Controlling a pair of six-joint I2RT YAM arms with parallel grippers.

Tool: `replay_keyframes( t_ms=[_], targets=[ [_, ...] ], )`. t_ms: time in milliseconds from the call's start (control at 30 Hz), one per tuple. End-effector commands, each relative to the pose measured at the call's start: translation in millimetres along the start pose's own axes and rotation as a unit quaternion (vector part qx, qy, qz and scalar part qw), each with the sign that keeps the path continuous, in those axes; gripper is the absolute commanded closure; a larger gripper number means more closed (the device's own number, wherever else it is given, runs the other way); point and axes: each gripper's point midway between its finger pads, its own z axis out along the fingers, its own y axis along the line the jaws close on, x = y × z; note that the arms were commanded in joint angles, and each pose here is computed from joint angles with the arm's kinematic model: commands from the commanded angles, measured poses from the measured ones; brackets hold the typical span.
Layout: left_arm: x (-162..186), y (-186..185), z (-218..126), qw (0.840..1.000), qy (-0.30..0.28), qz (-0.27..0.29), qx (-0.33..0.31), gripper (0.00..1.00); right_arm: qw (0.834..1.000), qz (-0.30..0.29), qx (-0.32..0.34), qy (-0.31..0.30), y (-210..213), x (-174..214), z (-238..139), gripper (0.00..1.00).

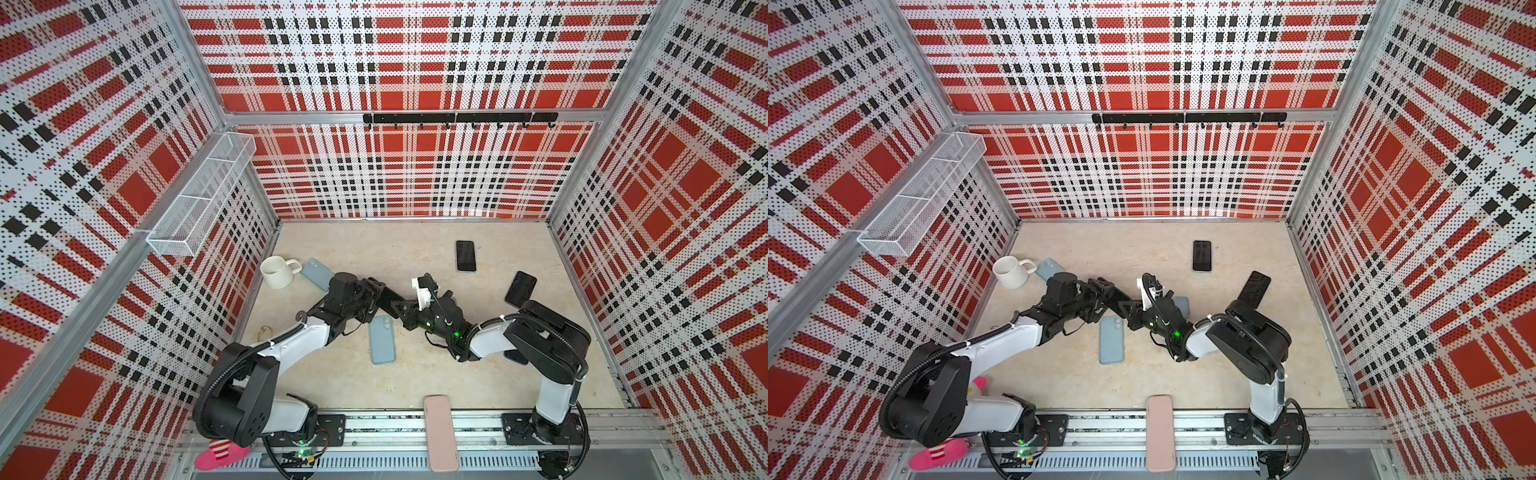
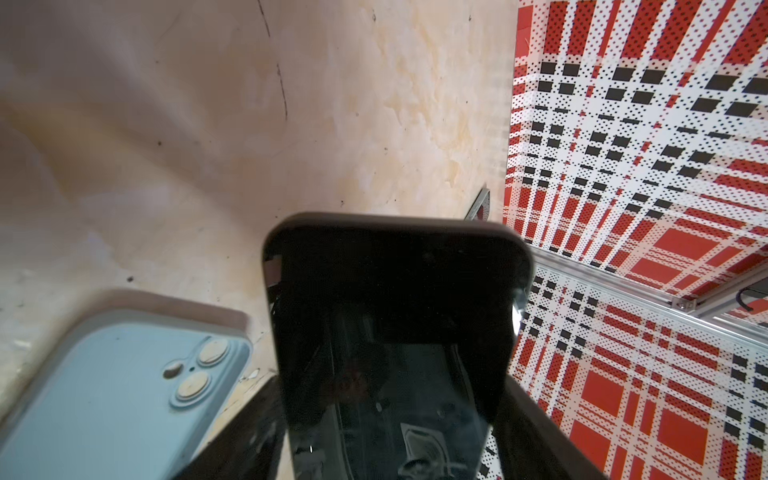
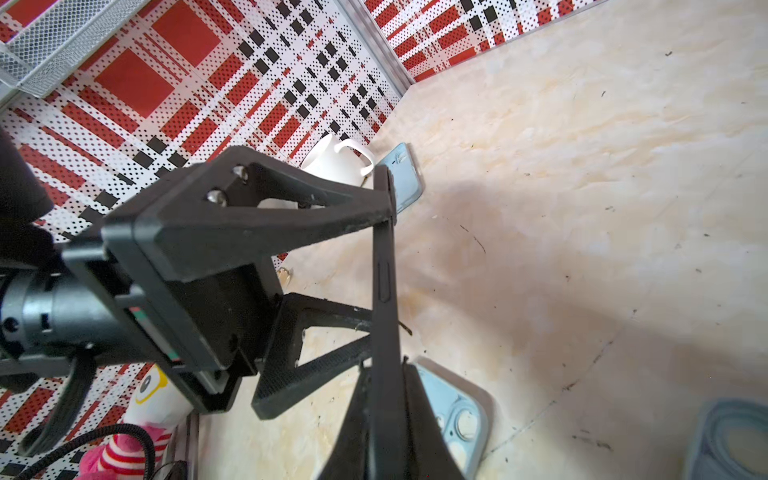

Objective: Put the phone into the phone case

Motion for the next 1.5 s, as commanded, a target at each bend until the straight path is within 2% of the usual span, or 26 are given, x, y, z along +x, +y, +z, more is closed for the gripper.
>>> replay_keyframes(
  t_ms=[0, 33, 100, 200, 300, 333, 467, 567, 700, 867, 1133, 1467],
  targets=[
    [8, -56, -20, 0.993, 0.004, 0.030, 0.112, 0.08, 0.999, 0.028, -0.029, -0.030, 25, -44, -17, 1.00],
    [8, -62, -25, 0.992, 0.000, 0.039, 0.119, 0.01, 0.999, 0.027, -0.025, -0.033, 24, -50, -23, 1.00],
    [3, -68, -32, 0.991, -0.021, 0.081, 0.109, 0.02, 0.999, 0.027, -0.006, -0.036, 15, -64, -38, 1.00],
    [0, -66, -32, 0.986, -0.041, 0.151, 0.062, 0.02, 0.998, 0.030, 0.038, -0.039, -14, -83, -67, 1.00],
    [10, -52, -11, 0.976, -0.022, 0.217, 0.006, 0.01, 0.995, 0.042, 0.083, -0.031, -47, -100, -106, 1.00],
    [15, -47, -1, 0.970, -0.013, 0.241, -0.017, 0.03, 0.994, 0.042, 0.099, -0.028, -55, -105, -118, 1.00],
    [33, -19, 38, 0.923, 0.019, 0.359, -0.139, 0.20, 0.981, 0.032, 0.190, 0.005, -87, -112, -173, 1.00],
    [45, -2, 59, 0.895, 0.039, 0.407, -0.179, 0.31, 0.973, 0.050, 0.224, 0.021, -100, -111, -208, 1.00],
    [61, 18, 82, 0.868, 0.072, 0.445, -0.208, 0.38, 0.973, 0.122, 0.194, 0.011, -96, -103, -233, 1.00],
    [61, 35, 93, 0.841, 0.077, 0.477, -0.245, 0.42, 0.970, 0.128, 0.203, 0.048, -93, -92, -243, 1.00],
    [56, 41, 103, 0.825, 0.076, 0.496, -0.260, 0.54, 0.970, 0.148, 0.177, 0.072, -85, -89, -244, 1.00],
    [58, 52, 120, 0.808, 0.100, 0.513, -0.271, 0.70, 0.965, 0.157, 0.184, 0.101, -92, -90, -239, 0.98]
  ],
)
